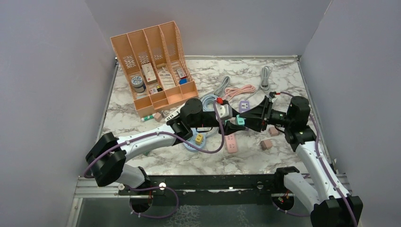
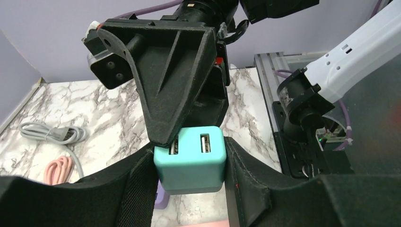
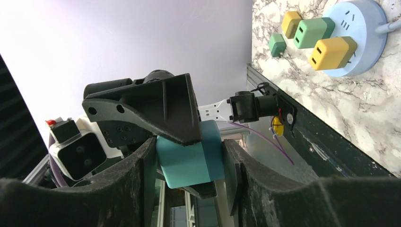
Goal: Insert the plug
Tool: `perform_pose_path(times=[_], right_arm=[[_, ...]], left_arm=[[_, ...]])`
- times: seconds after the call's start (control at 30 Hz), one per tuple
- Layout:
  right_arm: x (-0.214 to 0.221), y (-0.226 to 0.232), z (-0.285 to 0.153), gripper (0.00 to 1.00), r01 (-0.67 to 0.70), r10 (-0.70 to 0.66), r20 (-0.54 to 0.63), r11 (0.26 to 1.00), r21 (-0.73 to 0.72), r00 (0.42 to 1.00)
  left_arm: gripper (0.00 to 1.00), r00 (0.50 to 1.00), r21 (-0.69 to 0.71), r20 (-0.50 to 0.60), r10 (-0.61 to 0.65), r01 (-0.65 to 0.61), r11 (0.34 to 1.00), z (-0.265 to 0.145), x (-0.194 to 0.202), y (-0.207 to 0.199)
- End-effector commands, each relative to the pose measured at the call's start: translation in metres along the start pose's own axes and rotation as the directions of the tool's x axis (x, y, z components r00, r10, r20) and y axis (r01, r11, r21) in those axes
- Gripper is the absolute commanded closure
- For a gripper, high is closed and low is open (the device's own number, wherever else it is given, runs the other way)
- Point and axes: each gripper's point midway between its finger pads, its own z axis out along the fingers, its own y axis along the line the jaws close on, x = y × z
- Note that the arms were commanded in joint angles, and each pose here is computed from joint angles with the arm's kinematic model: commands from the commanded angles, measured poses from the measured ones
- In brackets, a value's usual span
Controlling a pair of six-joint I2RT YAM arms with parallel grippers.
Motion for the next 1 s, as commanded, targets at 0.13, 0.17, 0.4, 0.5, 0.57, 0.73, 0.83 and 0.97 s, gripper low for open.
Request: perform_pose_path(times=[0.13,0.17,0.4,0.5,0.57,0.73,0.83,0.97], right_arm=[[0.006,0.015,-0.003,0.67,0.014,-0.015,-0.026,0.998,-0.06,1.0],[0.005,0.015,-0.003,0.66,0.012,-0.014,-0.025,0.998,-0.062,1.0],[0.003,0.004,-0.001,0.44,0.074,-0.074,-0.026,0.997,-0.022,0.997],[-0.004,-0.019,0.0,0.3,0.106,-0.106,-0.003,0.99,0.095,0.994],[-0.012,-0.03,-0.001,0.25,0.168,-0.172,0.01,0.97,0.177,0.985],[-0.026,-0.043,-0.008,0.24,0.422,-0.43,-0.034,0.862,0.28,0.902],[-0.035,-0.045,-0.014,0.24,0.498,-0.513,-0.052,0.798,0.34,0.857],[-0.04,-0.043,-0.018,0.24,0.532,-0.546,-0.076,0.76,0.373,0.834]], left_arm=[[0.46,0.999,-0.012,0.05,0.001,0.0,1.0,-0.002,-0.008,-0.001],[0.46,0.999,-0.015,0.049,0.003,-0.002,1.0,-0.002,-0.008,0.0],[0.8,0.998,-0.073,0.05,0.024,-0.02,0.997,-0.003,-0.01,0.01],[0.82,0.999,-0.114,0.027,0.045,-0.042,0.993,-0.008,-0.003,0.016],[0.82,0.999,-0.124,-0.013,0.05,-0.051,0.991,-0.011,0.007,0.018],[0.84,0.994,-0.135,-0.109,0.006,-0.021,0.991,-0.011,0.031,0.021],[0.84,0.99,-0.138,-0.139,-0.014,-0.005,0.99,-0.007,0.041,0.025],[0.84,0.979,-0.127,-0.2,-0.023,-0.003,0.992,-0.002,0.055,0.028]])
